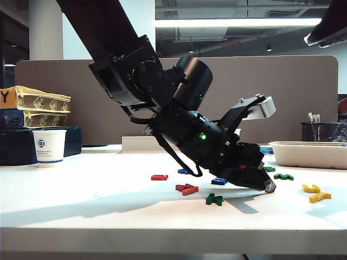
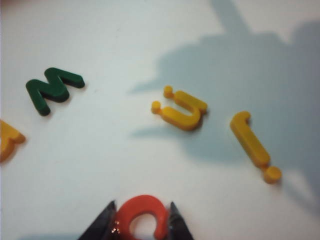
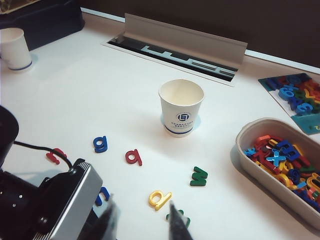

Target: Pick up the letter "c" and put it in the paper cup.

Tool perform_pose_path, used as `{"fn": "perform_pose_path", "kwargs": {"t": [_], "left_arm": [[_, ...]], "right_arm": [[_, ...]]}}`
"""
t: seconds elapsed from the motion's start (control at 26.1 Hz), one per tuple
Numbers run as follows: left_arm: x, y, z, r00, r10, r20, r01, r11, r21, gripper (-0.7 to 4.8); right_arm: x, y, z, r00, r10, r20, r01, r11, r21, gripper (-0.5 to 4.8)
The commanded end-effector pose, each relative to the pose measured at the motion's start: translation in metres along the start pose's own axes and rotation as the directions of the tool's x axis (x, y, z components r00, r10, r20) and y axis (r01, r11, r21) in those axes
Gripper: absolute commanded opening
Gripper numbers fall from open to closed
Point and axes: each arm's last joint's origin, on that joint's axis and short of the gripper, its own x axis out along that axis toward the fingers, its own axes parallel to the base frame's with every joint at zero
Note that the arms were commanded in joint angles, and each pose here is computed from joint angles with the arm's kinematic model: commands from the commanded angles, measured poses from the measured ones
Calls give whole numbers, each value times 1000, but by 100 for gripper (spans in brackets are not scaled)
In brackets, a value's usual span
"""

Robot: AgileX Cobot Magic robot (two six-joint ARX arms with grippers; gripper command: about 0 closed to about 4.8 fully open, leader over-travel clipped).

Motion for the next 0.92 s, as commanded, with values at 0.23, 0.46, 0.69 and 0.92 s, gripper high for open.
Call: {"fn": "perform_pose_path", "kwargs": {"t": [0.23, 0.46, 0.69, 0.92], "left_arm": [[0, -1, -1, 1000, 21, -23, -21, 1000, -8, 115], [0, -1, -1, 1000, 21, -22, -21, 1000, -7, 106], [-5, 0, 7, 1000, 30, 4, -30, 1000, 5, 106], [-14, 0, 21, 997, 50, 52, -51, 998, 26, 106]], "right_arm": [[0, 1, 1, 1000, -16, 0, 16, 1000, -20, 131], [0, 1, 1, 1000, -16, -2, 16, 1000, -19, 131], [0, 1, 1, 1000, -20, -3, 20, 1000, -23, 131], [0, 1, 1, 1000, -19, -6, 19, 1000, -21, 131]]}}
